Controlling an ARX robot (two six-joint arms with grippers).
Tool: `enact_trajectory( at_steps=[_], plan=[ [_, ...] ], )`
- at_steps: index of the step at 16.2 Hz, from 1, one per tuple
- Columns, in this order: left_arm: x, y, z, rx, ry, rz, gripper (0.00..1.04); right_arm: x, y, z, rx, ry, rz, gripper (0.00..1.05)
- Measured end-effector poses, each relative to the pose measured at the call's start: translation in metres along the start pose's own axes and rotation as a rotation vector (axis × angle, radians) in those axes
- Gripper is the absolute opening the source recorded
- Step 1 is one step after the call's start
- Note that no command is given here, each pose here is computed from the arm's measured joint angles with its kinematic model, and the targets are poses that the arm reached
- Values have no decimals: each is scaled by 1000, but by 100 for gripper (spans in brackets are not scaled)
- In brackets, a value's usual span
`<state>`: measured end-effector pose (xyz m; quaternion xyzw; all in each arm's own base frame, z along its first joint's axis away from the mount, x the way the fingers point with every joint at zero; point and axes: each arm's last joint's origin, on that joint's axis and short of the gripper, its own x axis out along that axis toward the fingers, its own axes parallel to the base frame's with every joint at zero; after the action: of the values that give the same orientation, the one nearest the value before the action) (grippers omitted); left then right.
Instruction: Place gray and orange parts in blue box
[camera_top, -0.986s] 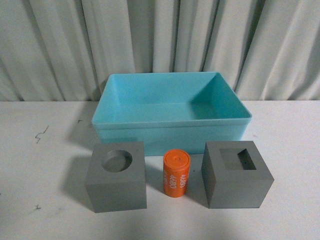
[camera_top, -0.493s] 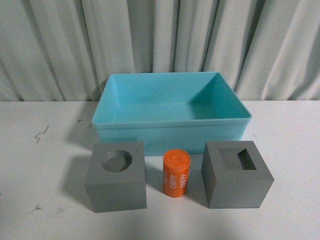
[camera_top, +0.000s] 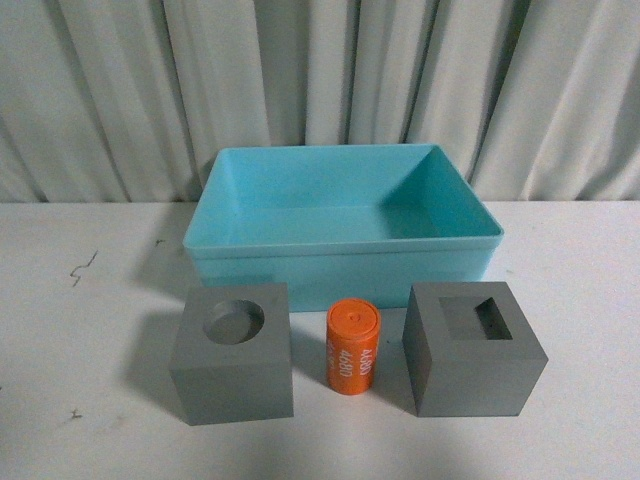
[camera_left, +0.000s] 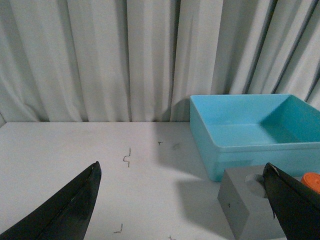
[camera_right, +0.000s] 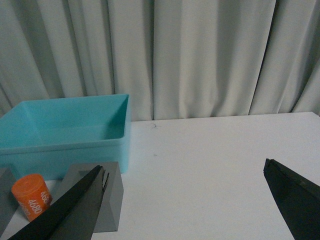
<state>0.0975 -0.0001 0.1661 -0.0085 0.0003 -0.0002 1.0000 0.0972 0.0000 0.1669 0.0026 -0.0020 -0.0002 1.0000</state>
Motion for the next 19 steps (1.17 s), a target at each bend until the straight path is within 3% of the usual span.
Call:
enact_trajectory(
  at_steps=[3,5,7,9,12,14,19],
  plan=[
    [0,0,0,0,0,0,98,0,0,0,0,0,0,98],
    [0,0,0,0,0,-2,98,10,-6,4,73,385,-48,98],
    [0,0,0,0,1,0,98,51,-17,42,82,318,-35,98],
    [0,0,0,0,0,0,98,104,-7,63,5,284,145,98],
    [0,0,0,0,0,0,98,152,17,7,-54,508,293,98],
    [0,0,0,0,0,0,98,172,30,-14,-24,561,342,98],
    [0,0,0,0,0,0,98,198,49,-57,53,678,332,98]
  ],
)
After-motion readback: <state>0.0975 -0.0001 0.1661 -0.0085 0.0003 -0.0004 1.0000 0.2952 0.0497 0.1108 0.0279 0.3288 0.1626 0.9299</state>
